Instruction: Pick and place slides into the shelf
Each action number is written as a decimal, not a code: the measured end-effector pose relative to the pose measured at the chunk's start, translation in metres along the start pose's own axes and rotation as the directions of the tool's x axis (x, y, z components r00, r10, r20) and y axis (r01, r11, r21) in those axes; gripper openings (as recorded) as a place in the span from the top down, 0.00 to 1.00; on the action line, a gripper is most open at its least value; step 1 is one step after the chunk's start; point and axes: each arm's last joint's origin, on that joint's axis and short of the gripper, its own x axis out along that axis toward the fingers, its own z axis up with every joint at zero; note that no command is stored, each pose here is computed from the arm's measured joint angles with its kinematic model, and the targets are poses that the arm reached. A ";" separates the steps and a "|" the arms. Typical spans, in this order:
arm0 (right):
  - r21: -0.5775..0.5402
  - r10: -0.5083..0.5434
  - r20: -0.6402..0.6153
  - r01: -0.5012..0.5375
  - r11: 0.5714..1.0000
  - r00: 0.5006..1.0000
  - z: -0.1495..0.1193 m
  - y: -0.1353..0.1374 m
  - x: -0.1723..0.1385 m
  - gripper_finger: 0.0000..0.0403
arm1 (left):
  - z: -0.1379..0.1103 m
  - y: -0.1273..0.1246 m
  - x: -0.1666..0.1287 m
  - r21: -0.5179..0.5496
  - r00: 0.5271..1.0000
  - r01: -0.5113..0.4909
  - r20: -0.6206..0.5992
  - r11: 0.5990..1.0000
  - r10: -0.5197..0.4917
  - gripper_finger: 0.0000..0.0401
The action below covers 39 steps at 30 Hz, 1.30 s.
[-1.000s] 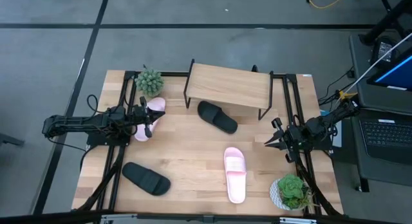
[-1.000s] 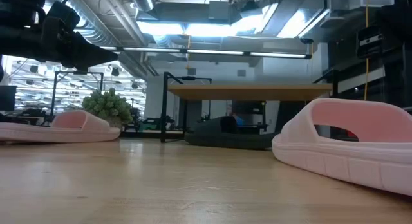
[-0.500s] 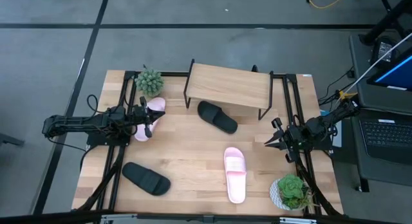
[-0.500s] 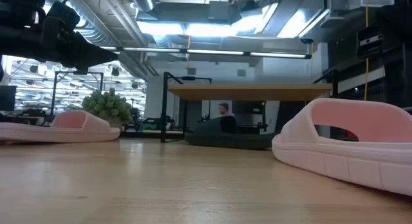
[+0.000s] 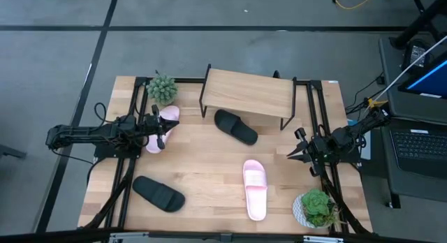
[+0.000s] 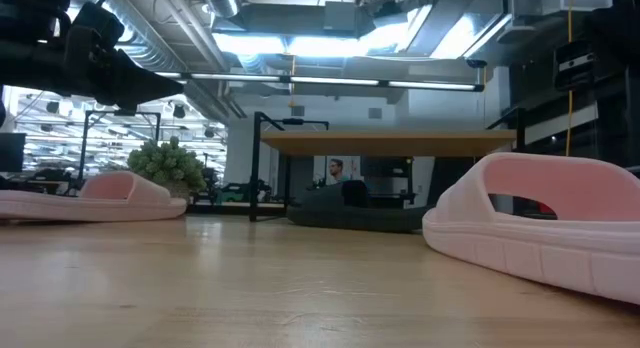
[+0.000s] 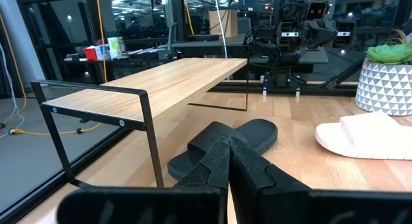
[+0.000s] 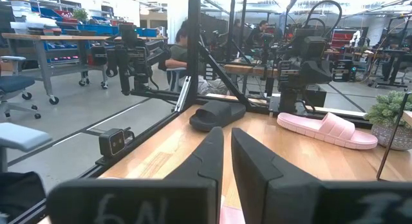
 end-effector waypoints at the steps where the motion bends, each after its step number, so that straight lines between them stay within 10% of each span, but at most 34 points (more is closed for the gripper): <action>1: 0.000 0.000 0.000 0.000 1.000 1.000 0.000 0.000 0.000 0.91 | 0.000 0.000 0.000 0.000 1.000 0.000 0.000 1.000 0.000 1.00; 39: -0.078 0.000 0.005 0.001 0.997 1.000 0.001 0.000 0.000 0.91 | 0.000 0.000 0.000 0.000 1.000 0.000 0.000 1.000 0.000 1.00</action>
